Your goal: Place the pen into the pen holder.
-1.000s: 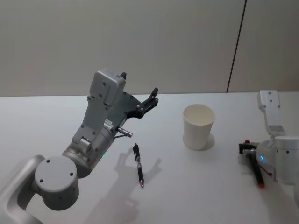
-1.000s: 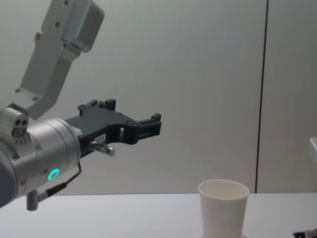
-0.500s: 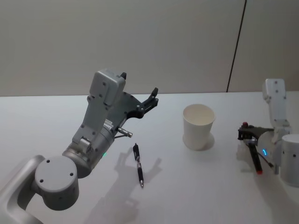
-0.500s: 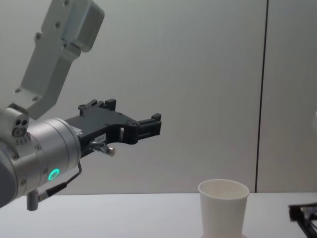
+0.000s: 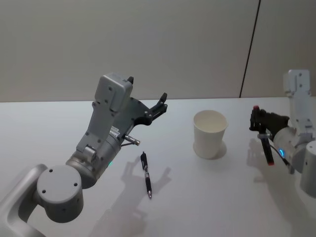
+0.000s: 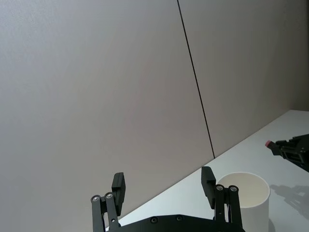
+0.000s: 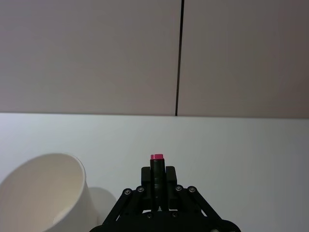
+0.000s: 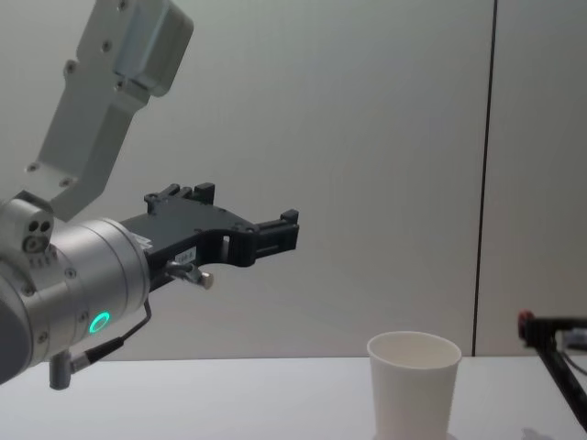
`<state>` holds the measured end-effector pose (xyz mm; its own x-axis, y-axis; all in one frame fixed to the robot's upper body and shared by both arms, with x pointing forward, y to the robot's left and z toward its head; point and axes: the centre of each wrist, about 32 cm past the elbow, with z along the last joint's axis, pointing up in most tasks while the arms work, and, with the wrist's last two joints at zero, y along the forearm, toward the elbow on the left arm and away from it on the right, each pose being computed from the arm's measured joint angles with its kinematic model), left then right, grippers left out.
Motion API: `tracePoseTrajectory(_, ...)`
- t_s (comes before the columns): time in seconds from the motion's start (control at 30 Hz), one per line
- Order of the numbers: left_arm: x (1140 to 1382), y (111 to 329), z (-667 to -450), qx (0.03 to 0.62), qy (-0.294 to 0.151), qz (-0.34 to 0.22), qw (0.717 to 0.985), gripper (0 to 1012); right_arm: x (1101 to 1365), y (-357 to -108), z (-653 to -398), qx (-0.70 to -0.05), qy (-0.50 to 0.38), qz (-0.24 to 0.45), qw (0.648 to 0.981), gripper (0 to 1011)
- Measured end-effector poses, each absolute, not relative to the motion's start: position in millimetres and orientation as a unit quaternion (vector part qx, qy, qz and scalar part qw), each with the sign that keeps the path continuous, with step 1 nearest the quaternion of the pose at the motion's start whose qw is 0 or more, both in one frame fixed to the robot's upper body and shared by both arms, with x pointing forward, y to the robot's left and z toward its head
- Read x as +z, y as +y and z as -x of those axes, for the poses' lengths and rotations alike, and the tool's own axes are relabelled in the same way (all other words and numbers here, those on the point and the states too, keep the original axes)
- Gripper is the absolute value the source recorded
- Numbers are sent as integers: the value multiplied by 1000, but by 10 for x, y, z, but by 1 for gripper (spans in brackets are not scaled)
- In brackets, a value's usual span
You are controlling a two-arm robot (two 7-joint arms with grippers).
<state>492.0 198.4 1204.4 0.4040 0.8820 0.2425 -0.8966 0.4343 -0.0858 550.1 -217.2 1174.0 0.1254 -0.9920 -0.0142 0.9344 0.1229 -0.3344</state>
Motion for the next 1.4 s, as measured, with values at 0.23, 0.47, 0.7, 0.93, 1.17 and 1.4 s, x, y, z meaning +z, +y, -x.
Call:
tracePoseTrajectory(0.23, 12044, 1984, -4920, 531, -126, -29, 837, 1002, 11779, -2171, -5478, -642, 76, 78, 759, 166)
tracePoseTrajectory(0.47, 12044, 1984, -4920, 531, -126, -29, 837, 1002, 11792, -2148, -5480, -630, 33, 32, 775, 166)
tracePoseTrajectory(0.7, 12044, 1984, -4920, 531, -126, -29, 837, 1002, 11781, -2113, -5509, -619, 1, -7, 785, 166)
tracePoseTrajectory(0.93, 12044, 1984, -4920, 531, -126, -29, 837, 1003, 11734, -2040, -5581, -604, -40, -57, 794, 166)
tracePoseTrajectory(1.17, 12044, 1984, -4920, 531, -126, -29, 837, 1002, 11648, -1944, -5684, -590, -74, -100, 798, 166)
tracePoseTrajectory(1.4, 12044, 1984, -4920, 531, -126, -29, 837, 1002, 11523, -1834, -5805, -580, -103, -132, 797, 166)
